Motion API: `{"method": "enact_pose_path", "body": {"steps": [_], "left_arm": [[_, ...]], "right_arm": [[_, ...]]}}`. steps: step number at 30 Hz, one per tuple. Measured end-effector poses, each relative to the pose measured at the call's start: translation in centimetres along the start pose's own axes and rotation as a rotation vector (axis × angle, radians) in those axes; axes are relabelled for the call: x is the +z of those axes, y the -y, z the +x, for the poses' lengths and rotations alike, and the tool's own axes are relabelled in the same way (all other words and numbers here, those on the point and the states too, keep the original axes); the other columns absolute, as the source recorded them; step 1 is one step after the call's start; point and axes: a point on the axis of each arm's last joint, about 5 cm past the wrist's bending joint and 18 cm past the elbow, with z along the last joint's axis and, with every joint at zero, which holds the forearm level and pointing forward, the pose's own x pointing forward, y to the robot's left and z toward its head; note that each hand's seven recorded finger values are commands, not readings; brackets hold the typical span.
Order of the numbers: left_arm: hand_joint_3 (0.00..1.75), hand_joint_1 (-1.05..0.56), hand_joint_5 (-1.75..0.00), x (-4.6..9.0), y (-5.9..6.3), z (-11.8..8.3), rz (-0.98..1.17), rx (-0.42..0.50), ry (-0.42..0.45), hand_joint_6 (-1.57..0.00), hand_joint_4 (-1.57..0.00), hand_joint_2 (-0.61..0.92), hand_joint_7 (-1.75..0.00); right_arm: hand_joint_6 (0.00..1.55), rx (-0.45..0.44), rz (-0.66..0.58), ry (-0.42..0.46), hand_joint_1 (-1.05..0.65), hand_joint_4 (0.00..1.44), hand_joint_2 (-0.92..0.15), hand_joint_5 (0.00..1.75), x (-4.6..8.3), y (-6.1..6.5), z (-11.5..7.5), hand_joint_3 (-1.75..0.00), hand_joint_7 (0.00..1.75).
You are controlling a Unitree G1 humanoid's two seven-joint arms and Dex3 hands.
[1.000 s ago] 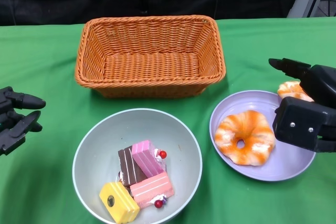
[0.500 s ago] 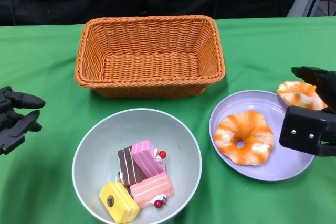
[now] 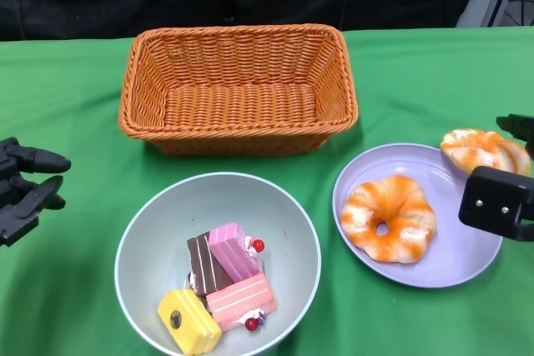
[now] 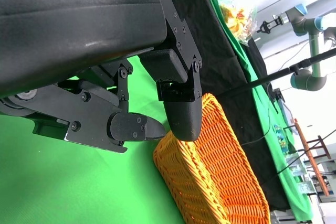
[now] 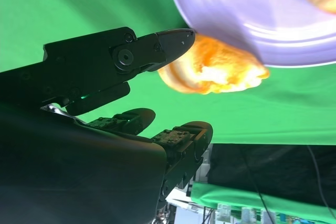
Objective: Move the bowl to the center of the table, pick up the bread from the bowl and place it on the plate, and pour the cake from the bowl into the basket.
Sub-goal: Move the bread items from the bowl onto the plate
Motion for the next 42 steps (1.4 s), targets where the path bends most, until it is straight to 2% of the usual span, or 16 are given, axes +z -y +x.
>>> {"method": "enact_pose_path", "body": {"steps": [9,14,25,35,39,42], "left_arm": [[0.3,-0.08,-1.15,0.0,0.0,0.0,0.001,0.0,0.002,-0.88,-0.81,0.92,-0.79],[0.29,-0.09,-1.16,0.0,0.0,0.0,0.001,0.0,0.004,-0.87,-0.81,0.92,-0.78],[0.27,-0.11,-1.15,0.0,-0.1,-0.1,0.007,0.001,0.012,-0.89,-0.8,0.92,-0.79],[0.29,-0.08,-1.15,0.1,-0.2,-0.1,0.012,0.001,0.016,-0.88,-0.8,0.92,-0.79],[0.29,-0.08,-1.15,0.1,-0.3,-0.1,0.015,0.003,0.019,-0.89,-0.81,0.92,-0.79],[0.3,-0.08,-1.14,0.1,-0.4,-0.1,0.018,0.003,0.02,-0.88,-0.81,0.92,-0.79]], "right_arm": [[0.41,-0.004,0.017,0.004,-0.63,0.52,-0.92,0.03,-0.1,-0.8,1.2,-0.07,0.02],[0.4,-0.002,0.026,0.013,-0.65,0.51,-0.92,0.02,-0.1,-0.8,1.7,-0.09,0.01],[0.37,0.072,0.033,0.03,-0.67,0.49,-0.92,0.01,-0.4,-1.2,2.4,-0.13,0.0],[0.36,0.145,0.022,0.035,-0.67,0.48,-0.92,0.0,0.1,-1.3,3.0,-0.16,0.01],[0.39,0.159,0.013,0.035,-0.65,0.51,-0.92,0.02,0.3,-1.5,3.1,-0.15,0.01],[0.47,0.155,0.011,0.033,-0.57,0.68,-0.92,0.08,0.4,-1.7,3.2,-0.13,0.04]]}}
